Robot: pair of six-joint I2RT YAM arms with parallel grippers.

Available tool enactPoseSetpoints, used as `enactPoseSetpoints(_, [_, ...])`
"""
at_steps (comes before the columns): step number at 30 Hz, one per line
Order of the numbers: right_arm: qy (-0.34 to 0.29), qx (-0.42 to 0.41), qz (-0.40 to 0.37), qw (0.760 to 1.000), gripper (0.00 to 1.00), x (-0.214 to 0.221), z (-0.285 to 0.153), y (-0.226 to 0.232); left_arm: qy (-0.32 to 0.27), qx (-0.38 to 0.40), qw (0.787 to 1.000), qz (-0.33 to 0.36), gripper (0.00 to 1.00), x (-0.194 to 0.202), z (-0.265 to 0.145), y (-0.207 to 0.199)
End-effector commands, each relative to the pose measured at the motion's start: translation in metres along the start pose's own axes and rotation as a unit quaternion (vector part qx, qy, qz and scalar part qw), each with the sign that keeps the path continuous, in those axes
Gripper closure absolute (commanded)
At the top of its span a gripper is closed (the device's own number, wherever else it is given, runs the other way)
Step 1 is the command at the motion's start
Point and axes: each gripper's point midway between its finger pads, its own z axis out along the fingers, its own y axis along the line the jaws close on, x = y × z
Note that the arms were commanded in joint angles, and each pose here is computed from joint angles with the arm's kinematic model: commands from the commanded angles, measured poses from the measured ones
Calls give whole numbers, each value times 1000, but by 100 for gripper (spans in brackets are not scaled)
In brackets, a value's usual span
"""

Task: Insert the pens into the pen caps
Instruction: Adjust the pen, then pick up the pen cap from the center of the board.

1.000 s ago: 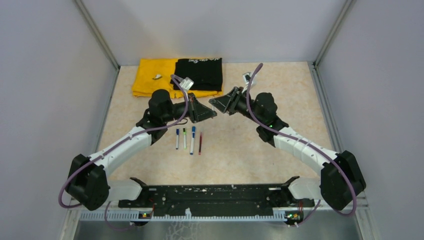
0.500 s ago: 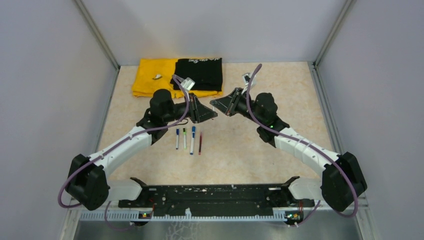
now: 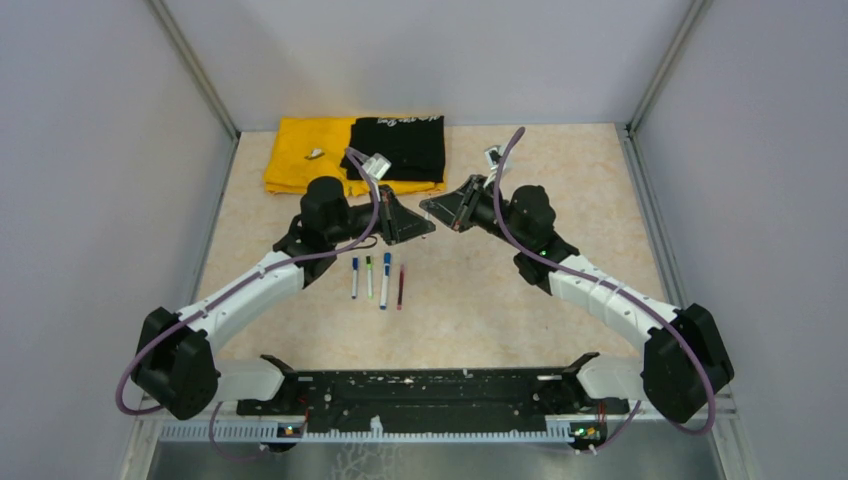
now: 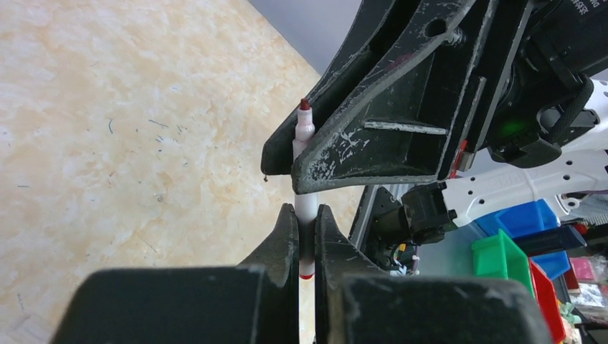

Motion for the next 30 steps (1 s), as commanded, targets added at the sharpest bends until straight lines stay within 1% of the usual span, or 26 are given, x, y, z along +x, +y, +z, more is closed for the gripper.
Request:
enactPoseSetpoints(1, [-23, -36, -21, 999, 87, -21, 2, 26, -13, -20, 999, 25, 100, -14, 3, 3])
enactPoseSetpoints(3, [-22, -24, -31, 999, 73, -22, 2, 22, -12, -47, 998, 27, 100, -14, 0, 12])
enactPoseSetpoints(5, [-21, -11, -45, 999, 68, -24, 1, 20, -12, -86, 996, 30, 100, -15, -4, 25])
enactPoseSetpoints(8, [-22, 15, -64, 998, 64, -29, -2, 14, -2, -160, 986, 38, 100, -10, -17, 48])
enactPoseSetpoints(12, [-16, 54, -88, 994, 63, -31, -3, 1, 7, -256, 965, 51, 100, 1, -49, 76])
enactPoseSetpoints(14, [-3, 69, -98, 993, 62, -28, -1, -7, 4, -306, 950, 56, 100, 4, -67, 88])
enactPoseSetpoints(17, [20, 83, -117, 989, 62, -22, 4, -17, -5, -385, 921, 62, 100, 6, -98, 105])
enactPoseSetpoints(22, [70, 130, -126, 981, 63, -7, 20, -49, 2, -428, 901, 74, 100, 7, -121, 110])
enactPoseSetpoints(30, [161, 151, -114, 969, 66, 32, 66, -91, 3, -447, 891, 78, 100, 7, -135, 108])
